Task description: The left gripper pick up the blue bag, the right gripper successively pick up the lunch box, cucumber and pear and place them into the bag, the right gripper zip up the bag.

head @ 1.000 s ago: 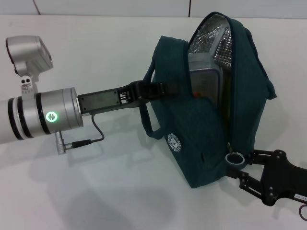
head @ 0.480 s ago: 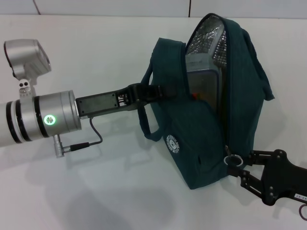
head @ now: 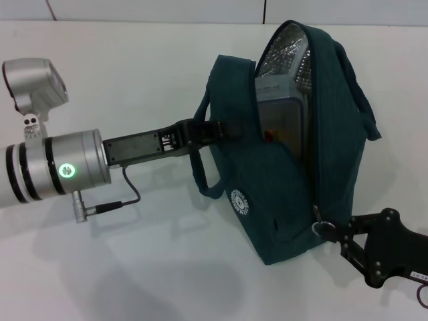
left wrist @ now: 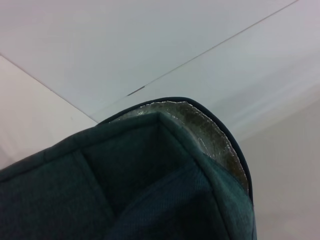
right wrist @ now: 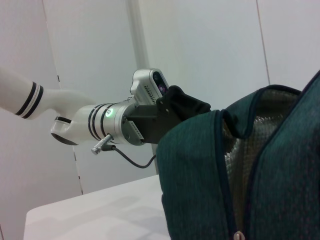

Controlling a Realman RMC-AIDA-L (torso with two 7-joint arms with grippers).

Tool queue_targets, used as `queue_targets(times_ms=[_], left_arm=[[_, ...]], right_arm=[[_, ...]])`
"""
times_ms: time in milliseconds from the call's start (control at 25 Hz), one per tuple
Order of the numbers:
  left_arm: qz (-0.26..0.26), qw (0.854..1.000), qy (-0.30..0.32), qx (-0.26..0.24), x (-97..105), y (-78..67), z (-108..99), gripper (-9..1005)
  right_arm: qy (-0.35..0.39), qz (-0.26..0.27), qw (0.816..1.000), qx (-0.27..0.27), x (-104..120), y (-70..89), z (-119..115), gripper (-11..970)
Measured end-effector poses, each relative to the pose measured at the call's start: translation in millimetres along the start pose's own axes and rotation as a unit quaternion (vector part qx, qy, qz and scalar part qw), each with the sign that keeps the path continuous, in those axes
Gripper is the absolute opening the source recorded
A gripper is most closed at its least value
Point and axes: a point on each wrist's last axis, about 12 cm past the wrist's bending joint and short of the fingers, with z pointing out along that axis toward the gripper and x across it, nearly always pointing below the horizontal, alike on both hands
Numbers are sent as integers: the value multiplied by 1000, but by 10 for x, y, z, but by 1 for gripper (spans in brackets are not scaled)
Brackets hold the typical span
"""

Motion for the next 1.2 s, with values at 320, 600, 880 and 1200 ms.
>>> queue_targets(times_ms=[320, 600, 880, 1200], left_arm=[[-2, 1000, -1, 0, 11, 3, -5, 36], [-2, 1000, 1, -1, 13, 4, -7, 37], [0, 1000, 8, -4, 26, 12, -10, 37], [56, 998, 2, 1, 39, 5, -37, 91]], right_arm=[[-1, 0, 1000, 1, -4, -2, -4, 2], [-46, -9, 999, -6, -103, 40, -89, 2], [-91, -18, 996, -2, -222, 14, -143, 2], [-110, -43, 993, -19, -404, -125, 27, 3]])
